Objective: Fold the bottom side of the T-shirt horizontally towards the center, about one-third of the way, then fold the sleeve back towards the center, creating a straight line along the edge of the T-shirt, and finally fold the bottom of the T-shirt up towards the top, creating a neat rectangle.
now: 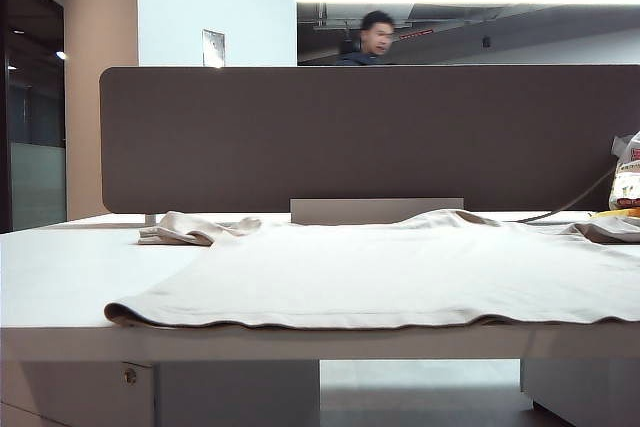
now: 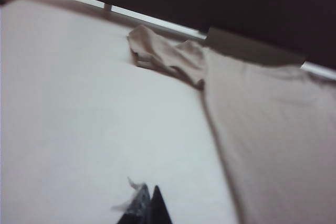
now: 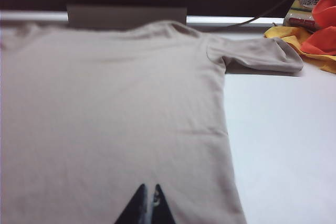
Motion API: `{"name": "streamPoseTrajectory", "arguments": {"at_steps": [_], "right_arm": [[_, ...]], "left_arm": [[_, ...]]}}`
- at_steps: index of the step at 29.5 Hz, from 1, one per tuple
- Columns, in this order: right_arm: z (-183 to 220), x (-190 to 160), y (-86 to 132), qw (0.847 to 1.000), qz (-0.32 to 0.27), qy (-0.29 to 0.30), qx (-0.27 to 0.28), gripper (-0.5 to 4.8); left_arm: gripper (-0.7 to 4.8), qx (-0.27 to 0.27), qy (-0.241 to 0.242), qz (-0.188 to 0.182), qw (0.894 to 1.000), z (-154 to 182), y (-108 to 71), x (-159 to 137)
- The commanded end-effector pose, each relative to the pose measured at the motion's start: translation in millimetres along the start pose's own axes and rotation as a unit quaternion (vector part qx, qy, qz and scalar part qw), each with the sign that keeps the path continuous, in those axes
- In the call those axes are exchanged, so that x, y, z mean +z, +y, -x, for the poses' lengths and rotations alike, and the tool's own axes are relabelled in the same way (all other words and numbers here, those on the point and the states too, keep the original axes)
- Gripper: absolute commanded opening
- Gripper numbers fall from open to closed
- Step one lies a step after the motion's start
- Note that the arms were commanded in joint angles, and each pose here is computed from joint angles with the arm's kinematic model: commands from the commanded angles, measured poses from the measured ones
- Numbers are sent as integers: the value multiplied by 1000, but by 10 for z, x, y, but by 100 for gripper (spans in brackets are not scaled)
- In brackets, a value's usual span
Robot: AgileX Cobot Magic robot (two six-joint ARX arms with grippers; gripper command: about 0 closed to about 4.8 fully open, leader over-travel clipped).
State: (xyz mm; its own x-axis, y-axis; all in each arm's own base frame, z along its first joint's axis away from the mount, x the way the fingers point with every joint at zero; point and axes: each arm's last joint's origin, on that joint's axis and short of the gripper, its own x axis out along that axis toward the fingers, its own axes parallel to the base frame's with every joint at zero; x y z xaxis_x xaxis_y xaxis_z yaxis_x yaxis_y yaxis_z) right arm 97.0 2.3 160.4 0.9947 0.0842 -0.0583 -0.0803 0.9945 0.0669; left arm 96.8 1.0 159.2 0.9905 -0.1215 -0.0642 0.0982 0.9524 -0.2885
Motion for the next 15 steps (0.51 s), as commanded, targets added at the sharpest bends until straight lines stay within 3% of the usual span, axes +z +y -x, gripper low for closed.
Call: {"name": "streamPoseTrajectory", "arguments": {"at_steps": [1, 9, 15], "right_arm": [[21, 83, -12, 998, -57, -15, -32, 13], [21, 278, -39, 991, -89, 5, -102, 13], [-165, 474, -38, 987, -100, 71, -104, 13]], "left_arm": [[-5, -5, 19, 26, 999, 0, 0, -33], [-5, -52, 83, 30, 995, -15, -93, -115], [-5, -86, 126, 32, 988, -58, -255, -12]]}}
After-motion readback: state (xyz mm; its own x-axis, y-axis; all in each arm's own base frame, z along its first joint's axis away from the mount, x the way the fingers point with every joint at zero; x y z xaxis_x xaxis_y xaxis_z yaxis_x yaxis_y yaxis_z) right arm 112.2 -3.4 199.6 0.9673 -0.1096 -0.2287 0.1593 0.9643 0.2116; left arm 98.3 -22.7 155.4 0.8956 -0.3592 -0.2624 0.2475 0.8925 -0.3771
